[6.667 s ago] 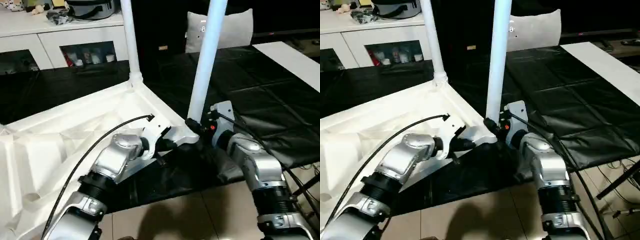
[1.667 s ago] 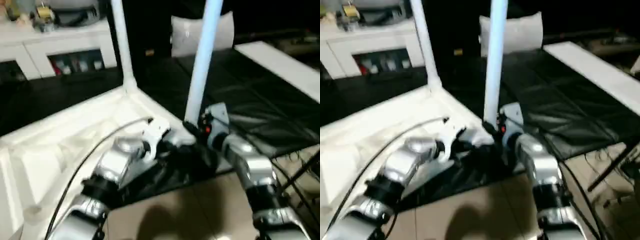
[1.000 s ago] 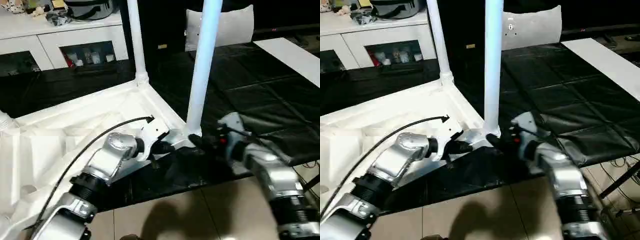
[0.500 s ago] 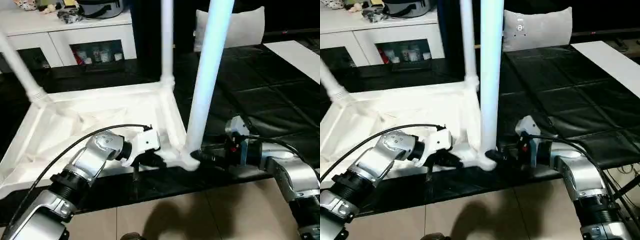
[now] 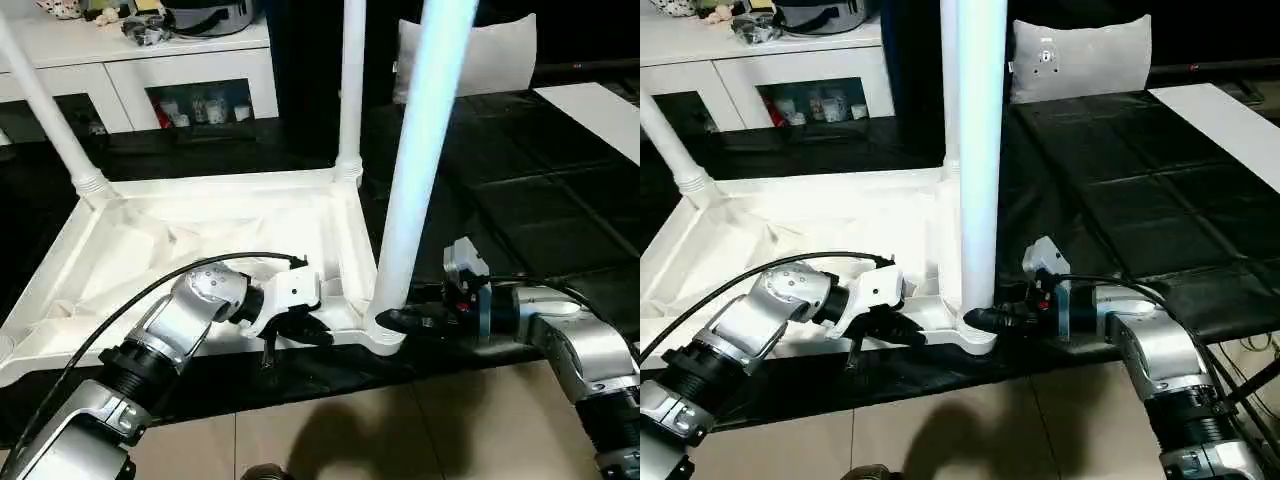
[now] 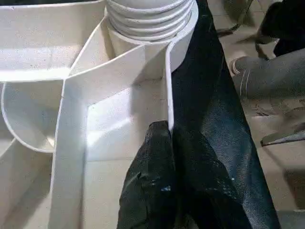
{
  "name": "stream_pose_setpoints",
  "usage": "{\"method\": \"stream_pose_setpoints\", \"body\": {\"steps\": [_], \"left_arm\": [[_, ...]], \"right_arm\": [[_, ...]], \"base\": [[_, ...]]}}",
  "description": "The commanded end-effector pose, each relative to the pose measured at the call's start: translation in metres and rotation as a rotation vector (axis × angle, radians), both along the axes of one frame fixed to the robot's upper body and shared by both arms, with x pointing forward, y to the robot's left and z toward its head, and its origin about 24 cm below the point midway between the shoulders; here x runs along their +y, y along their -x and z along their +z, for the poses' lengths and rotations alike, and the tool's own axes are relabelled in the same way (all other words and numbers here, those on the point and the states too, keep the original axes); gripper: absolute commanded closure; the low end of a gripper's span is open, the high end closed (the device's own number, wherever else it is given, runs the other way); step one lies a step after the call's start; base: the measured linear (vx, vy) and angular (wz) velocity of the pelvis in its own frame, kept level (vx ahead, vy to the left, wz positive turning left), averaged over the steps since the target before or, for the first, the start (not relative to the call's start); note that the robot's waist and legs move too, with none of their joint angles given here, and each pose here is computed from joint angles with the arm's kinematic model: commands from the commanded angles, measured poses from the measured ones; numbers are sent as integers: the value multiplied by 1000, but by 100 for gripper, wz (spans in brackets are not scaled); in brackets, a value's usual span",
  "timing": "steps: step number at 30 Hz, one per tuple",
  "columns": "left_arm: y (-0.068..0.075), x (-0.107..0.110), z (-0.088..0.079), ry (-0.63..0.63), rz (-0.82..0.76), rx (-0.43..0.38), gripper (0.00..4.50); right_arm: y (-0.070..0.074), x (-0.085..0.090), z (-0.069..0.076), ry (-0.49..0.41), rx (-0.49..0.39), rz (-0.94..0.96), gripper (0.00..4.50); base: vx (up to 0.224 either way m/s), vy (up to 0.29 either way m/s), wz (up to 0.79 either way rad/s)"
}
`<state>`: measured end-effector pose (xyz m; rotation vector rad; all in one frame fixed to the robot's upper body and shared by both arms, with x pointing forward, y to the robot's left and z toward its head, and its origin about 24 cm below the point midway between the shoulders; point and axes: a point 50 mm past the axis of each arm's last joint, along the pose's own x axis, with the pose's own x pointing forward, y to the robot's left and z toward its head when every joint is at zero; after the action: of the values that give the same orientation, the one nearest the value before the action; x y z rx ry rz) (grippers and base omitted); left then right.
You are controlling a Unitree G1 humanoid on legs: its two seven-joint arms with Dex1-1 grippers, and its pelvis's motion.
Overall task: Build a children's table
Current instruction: Rotate leg to tighten
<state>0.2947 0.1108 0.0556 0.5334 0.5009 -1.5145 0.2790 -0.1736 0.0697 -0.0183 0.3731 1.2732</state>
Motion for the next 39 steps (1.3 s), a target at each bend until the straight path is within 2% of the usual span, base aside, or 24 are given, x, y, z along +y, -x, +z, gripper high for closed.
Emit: {"method": "stream_pose_setpoints", "body": {"steps": [1,7,9,13,16,20,21,25,27,29,31,34,36,39], "left_arm": [[9,-4,-11,-32,-61,62,450],[4,-7,-11,4,57,80,450],[-3,-14,-8,67,176,80,450],[-8,-22,-5,121,280,80,450],[-19,-32,-5,142,474,51,450],[-25,-37,-4,155,576,32,450],[-28,-40,-2,160,619,11,450],[-28,-42,-1,157,599,-3,450],[-25,-42,-1,155,560,-7,450],[-23,-41,-1,153,542,-6,450],[-22,-41,-1,152,526,-6,450],[-20,-36,-2,144,495,-10,450],[-20,-33,-2,143,468,-18,450],[-11,-24,-5,100,313,-31,450]], "right_arm": [[2,6,2,-42,15,36,244],[1,17,-5,-41,30,-83,250],[-12,23,-11,-13,24,-268,251],[-25,31,-14,-5,21,-437,252],[-42,37,-20,60,15,-693,252],[-47,42,-21,66,5,-764,252],[-47,48,-24,64,5,-758,198],[-45,56,-23,25,21,-738,175],[-44,58,-22,16,17,-723,143],[-44,57,-22,20,7,-720,137],[-43,53,-21,22,-5,-710,106],[-40,41,-19,27,-27,-665,92],[-38,33,-19,50,-38,-625,62],[-33,15,-16,64,-56,-543,40]], "base": [[0,0,0],[0,0,0],[0,0,0],[0,0,0],[0,0,0],[0,0,0],[0,0,0],[0,0,0],[0,0,0],[0,0,0],[0,0,0],[0,0,0],[0,0,0],[0,0,0]]}}
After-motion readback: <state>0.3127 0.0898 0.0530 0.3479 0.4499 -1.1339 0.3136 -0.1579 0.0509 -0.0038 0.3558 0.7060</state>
